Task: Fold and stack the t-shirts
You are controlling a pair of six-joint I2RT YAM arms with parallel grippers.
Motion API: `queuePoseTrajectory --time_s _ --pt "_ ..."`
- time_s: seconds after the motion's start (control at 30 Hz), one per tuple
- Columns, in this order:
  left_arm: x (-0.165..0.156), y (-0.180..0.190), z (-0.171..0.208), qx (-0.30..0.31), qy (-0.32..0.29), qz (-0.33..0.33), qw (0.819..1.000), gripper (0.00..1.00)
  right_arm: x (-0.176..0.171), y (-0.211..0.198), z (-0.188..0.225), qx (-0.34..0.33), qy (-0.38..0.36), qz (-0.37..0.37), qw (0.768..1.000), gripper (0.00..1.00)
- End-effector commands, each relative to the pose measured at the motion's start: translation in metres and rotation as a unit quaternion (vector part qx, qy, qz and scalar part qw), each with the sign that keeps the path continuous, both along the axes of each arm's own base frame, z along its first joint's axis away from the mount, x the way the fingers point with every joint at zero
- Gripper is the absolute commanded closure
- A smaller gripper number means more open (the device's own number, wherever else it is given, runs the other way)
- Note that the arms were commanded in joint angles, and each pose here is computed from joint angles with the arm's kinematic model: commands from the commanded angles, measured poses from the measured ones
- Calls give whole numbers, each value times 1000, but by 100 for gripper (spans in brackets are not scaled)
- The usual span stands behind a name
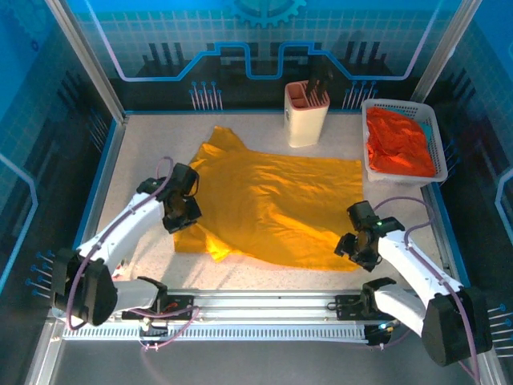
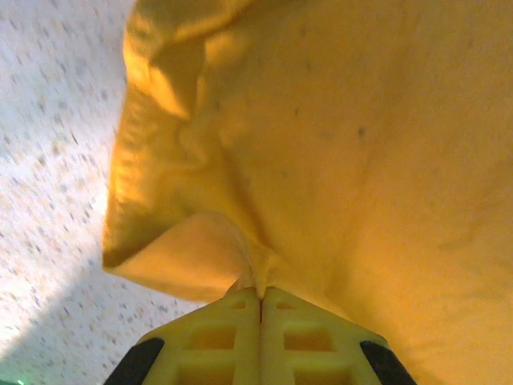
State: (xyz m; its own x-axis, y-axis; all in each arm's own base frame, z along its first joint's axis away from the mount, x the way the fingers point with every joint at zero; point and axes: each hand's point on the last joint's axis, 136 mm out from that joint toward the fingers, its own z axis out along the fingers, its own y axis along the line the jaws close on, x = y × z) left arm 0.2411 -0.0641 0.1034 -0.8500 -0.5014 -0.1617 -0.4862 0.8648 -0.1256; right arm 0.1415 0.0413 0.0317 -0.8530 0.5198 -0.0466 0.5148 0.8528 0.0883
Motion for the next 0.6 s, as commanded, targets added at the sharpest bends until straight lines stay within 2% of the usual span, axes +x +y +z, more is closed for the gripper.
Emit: queuePoseTrajectory --time_s 0.0,0.1,0.17,0.23,0.27,0.33,0.57 --pt "23 16 8 30 -13 -35 999 100 0 6 7 -5 2 5 1000 41" --pt "41 27 15 36 -22 -27 999 100 0 8 6 -14 3 13 1000 47" --pt "49 33 21 38 -33 -21 999 100 1 9 6 -17 8 15 1000 48" --pt "55 42 27 43 -41 -13 998 100 1 12 7 -16 9 17 1000 43" --pt "58 46 30 45 -43 -10 998 100 2 14 7 -15 6 21 1000 33" --pt "67 55 36 49 -48 -4 998 100 4 17 10 -15 -5 32 999 24" --pt "103 63 43 49 -57 0 997 100 2 30 28 -43 -18 76 996 27"
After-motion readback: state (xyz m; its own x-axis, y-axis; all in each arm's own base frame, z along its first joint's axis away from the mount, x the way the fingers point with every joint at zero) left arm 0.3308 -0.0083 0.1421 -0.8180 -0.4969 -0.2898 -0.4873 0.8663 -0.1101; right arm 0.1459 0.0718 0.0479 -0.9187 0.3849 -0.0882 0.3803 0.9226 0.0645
